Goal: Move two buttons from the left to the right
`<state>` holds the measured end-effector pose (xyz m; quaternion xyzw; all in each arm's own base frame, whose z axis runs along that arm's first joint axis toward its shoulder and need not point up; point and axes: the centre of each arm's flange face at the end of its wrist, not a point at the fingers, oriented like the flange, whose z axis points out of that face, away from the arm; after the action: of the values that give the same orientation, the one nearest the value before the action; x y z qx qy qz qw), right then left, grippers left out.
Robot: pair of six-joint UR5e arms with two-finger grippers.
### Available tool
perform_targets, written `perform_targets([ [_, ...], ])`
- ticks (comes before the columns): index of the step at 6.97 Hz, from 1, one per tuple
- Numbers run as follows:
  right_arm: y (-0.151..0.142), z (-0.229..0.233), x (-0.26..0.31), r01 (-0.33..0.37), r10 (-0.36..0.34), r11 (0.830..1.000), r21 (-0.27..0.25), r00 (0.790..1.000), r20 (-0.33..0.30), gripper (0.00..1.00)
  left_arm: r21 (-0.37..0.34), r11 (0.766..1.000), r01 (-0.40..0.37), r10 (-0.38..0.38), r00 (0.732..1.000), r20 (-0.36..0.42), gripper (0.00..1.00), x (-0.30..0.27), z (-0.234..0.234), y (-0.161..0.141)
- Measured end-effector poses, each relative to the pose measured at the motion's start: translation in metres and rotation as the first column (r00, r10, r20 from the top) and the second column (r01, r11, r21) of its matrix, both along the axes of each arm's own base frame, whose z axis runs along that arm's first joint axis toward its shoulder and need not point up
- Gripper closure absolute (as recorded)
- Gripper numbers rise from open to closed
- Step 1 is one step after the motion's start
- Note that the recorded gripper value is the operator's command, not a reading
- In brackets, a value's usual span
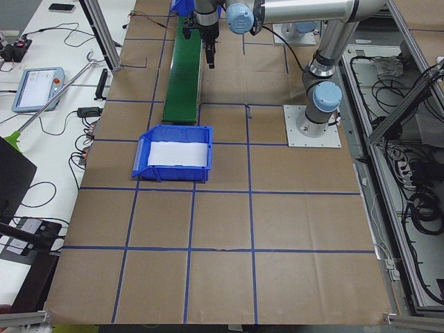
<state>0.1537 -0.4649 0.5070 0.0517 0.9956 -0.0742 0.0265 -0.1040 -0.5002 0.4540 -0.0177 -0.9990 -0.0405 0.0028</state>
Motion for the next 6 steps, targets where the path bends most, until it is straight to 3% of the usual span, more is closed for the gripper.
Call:
perform_targets([
  [6,0.0015,-0.0015,0.0004,-0.031,0.031,1.000,0.000,1.000,-0.003,0.00,-0.007,1.000,0.011,-0.011,1.000,0.001,0.00,-0.0002,0.0026,0.0002],
])
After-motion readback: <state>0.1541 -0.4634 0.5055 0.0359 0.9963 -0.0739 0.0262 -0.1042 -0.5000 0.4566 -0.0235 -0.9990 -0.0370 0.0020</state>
